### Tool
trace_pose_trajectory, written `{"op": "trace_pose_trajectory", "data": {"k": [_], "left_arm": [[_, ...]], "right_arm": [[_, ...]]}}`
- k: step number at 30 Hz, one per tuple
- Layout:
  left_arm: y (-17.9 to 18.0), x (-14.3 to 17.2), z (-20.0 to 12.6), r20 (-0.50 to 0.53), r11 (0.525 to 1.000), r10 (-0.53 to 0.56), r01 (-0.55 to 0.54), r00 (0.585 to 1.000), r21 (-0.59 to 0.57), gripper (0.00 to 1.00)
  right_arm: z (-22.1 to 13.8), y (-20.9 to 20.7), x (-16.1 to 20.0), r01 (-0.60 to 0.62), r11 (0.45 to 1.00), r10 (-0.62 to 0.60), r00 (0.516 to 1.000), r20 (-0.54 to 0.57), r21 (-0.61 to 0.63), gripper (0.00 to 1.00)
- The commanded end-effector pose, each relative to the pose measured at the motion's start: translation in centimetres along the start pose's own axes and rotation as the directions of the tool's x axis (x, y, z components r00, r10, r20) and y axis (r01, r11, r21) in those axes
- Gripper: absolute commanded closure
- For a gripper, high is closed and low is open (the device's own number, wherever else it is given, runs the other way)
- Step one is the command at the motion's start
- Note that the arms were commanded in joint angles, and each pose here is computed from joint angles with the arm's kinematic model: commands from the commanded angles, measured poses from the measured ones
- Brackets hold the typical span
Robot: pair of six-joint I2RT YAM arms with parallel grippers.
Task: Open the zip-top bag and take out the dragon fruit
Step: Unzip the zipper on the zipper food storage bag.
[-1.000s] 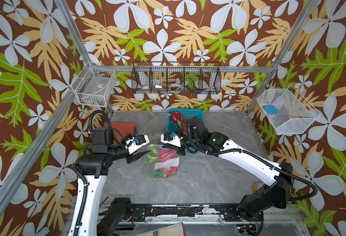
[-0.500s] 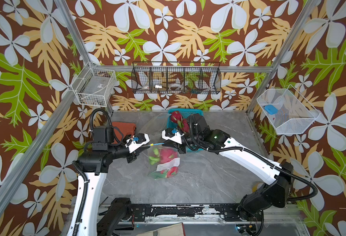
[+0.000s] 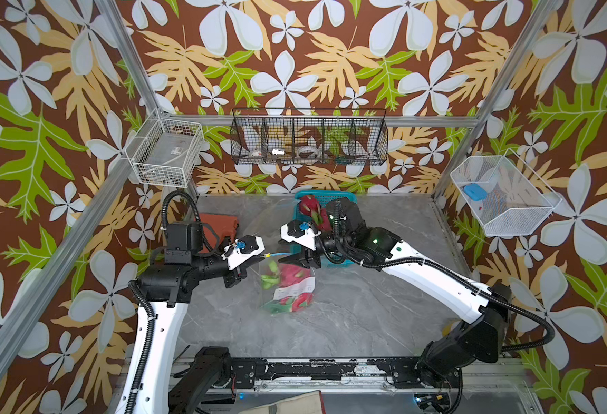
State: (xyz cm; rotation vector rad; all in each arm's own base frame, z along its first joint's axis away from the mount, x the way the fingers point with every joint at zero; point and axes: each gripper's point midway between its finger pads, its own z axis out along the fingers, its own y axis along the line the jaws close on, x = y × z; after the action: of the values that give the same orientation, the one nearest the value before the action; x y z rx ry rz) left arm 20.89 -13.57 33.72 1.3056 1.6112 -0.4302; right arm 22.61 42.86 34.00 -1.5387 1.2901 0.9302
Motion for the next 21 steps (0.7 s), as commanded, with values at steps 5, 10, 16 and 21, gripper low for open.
{"op": "trace_pose_trajectory", "data": {"k": [5, 10, 16, 21], "left_arm": [[0.5, -0.5, 0.0, 0.017, 1.0, 0.014, -0.014, 1.0, -0.022, 1.0], [0.6, -0.3, -0.1, 0.004, 0.999, 0.021, -0.021, 1.0, -0.036, 1.0], [0.6, 0.0, -0.2, -0.011, 0.998, 0.033, -0.033, 0.999, -0.049, 1.0], [1.5, 0.7, -0.3, -0.053, 0.993, 0.06, -0.065, 0.997, -0.102, 1.0]], "right_arm": [[1.8, 0.7, -2.8, -0.009, 0.996, 0.019, 0.994, 0.107, -0.087, 0.56], [2.2, 0.7, -2.5, -0.03, 0.994, 0.041, 0.995, 0.095, -0.106, 0.77], [2.0, 0.7, -1.5, -0.033, 0.995, 0.039, 0.998, 0.052, -0.099, 1.0], [-0.1, -0.9, 0.3, -0.072, 0.996, 0.073, 0.997, 0.018, -0.051, 1.0]]}}
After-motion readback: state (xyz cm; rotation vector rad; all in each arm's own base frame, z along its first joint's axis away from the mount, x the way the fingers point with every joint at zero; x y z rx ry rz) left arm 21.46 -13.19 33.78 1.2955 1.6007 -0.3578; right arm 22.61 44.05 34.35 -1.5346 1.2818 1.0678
